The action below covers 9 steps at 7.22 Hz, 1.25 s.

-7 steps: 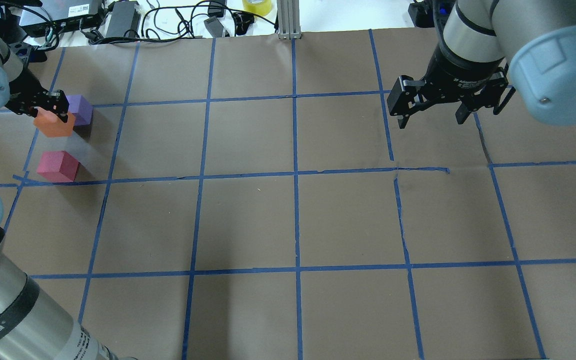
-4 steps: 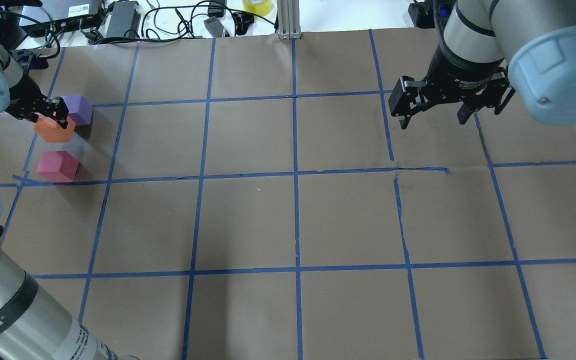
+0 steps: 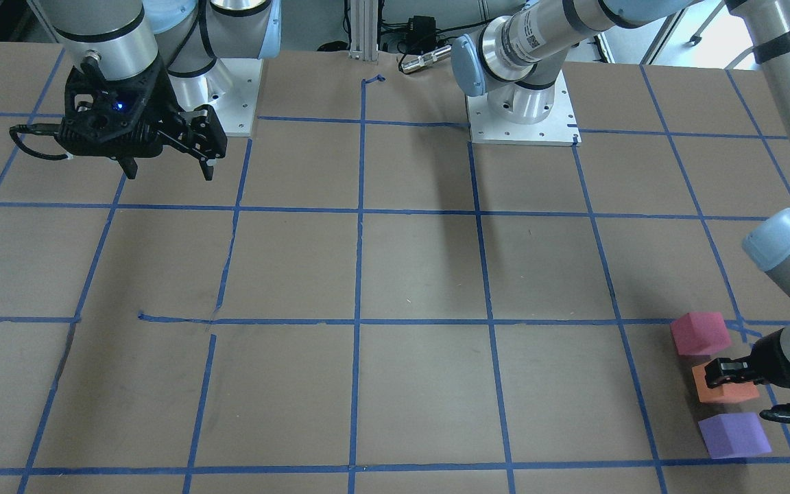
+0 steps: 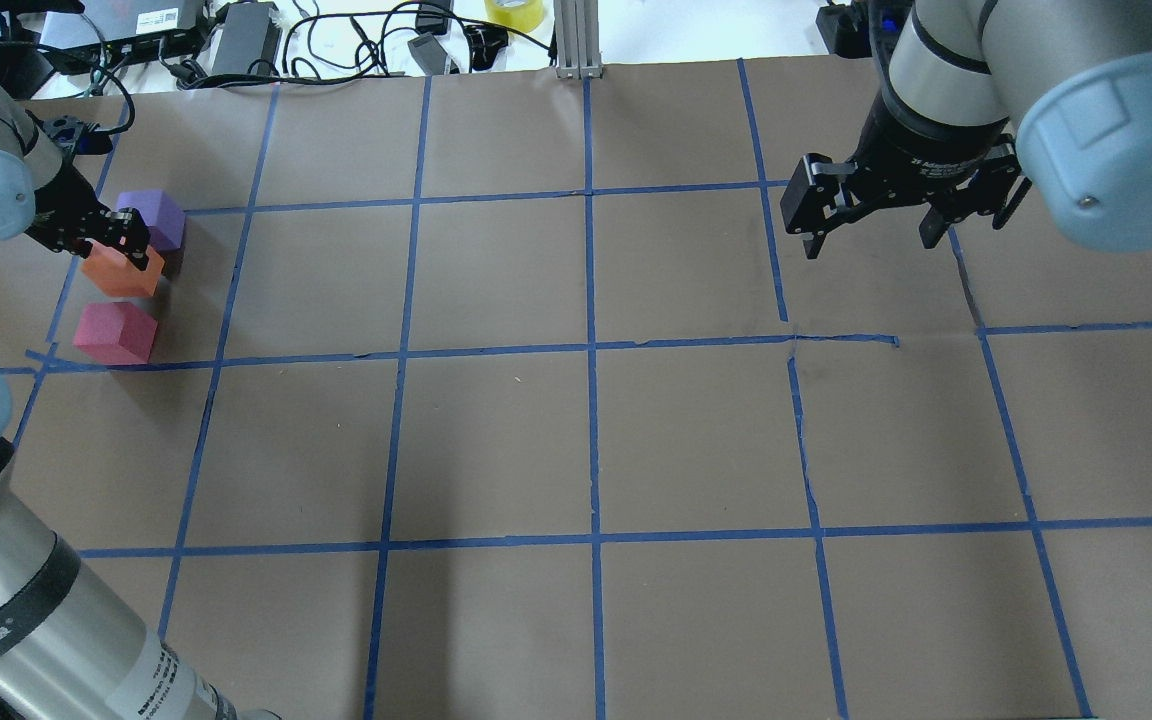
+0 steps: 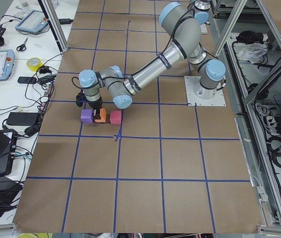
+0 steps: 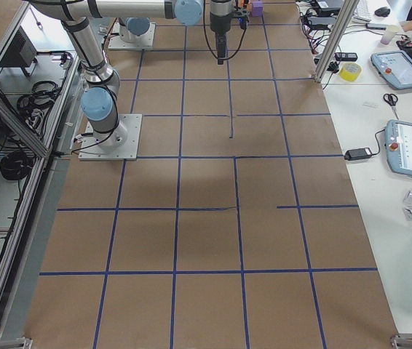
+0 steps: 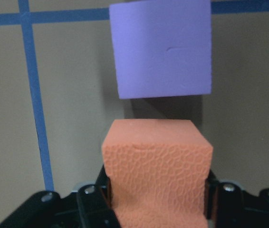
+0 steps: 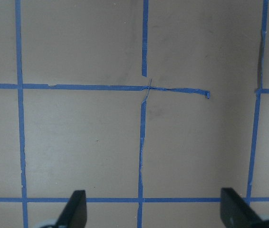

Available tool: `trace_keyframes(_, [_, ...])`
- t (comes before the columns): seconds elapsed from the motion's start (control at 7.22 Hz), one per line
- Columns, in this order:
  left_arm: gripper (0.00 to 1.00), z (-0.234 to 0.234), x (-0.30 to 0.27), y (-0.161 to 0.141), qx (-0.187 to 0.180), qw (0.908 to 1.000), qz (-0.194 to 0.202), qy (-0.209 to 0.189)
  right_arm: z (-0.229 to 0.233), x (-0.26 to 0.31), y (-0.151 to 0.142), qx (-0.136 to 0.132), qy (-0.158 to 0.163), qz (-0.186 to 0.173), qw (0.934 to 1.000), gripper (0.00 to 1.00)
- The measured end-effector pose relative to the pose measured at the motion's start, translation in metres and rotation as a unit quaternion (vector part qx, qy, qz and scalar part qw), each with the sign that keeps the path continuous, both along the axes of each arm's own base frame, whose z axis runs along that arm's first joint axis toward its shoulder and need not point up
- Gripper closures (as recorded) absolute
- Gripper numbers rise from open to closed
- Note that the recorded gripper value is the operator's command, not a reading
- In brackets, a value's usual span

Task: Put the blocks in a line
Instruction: 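Lower the orange cube between the pink and purple cubes and release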

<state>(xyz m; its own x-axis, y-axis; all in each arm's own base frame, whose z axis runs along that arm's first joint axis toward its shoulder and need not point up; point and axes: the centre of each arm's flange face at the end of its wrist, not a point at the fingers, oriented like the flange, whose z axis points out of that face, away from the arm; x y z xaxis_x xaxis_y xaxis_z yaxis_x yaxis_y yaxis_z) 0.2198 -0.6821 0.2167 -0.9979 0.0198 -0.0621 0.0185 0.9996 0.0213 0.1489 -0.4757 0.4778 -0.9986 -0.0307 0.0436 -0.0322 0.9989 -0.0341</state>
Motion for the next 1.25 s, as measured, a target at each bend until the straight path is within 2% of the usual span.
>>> trace_keyframes(0.42, [1.00, -0.009, -0.002, 0.000, 0.001, 0.9999, 0.000, 0.013, 0.000, 0.000, 0.000, 0.000, 0.000, 0.000, 1.0000, 0.00])
trace_keyframes(0.55, [0.88, -0.012, -0.003, 0.000, 0.001, 0.9999, 0.000, 0.016, 0.000, 0.000, 0.000, 0.000, 0.000, -0.001, 1.0000, 0.00])
trace_keyframes(0.69, [1.00, -0.014, -0.003, 0.000, -0.004, 0.9999, -0.002, 0.013, 0.001, 0.000, 0.001, -0.002, 0.000, -0.002, 1.0000, 0.00])
trace_keyframes(0.97, [0.98, -0.016, -0.002, -0.001, -0.015, 0.9999, -0.005, 0.005, 0.002, 0.000, 0.003, 0.003, -0.003, 0.000, 1.0000, 0.00])
trace_keyframes(1.11, [0.34, -0.017, -0.002, -0.001, -0.016, 0.9999, -0.004, 0.004, 0.001, 0.000, 0.004, 0.010, -0.007, 0.002, 0.9999, 0.00])
trace_keyframes(1.25, [0.00, -0.018, -0.002, 0.000, -0.016, 0.9999, -0.004, 0.005, 0.001, 0.000, 0.005, 0.016, -0.009, 0.001, 0.9998, 0.00])
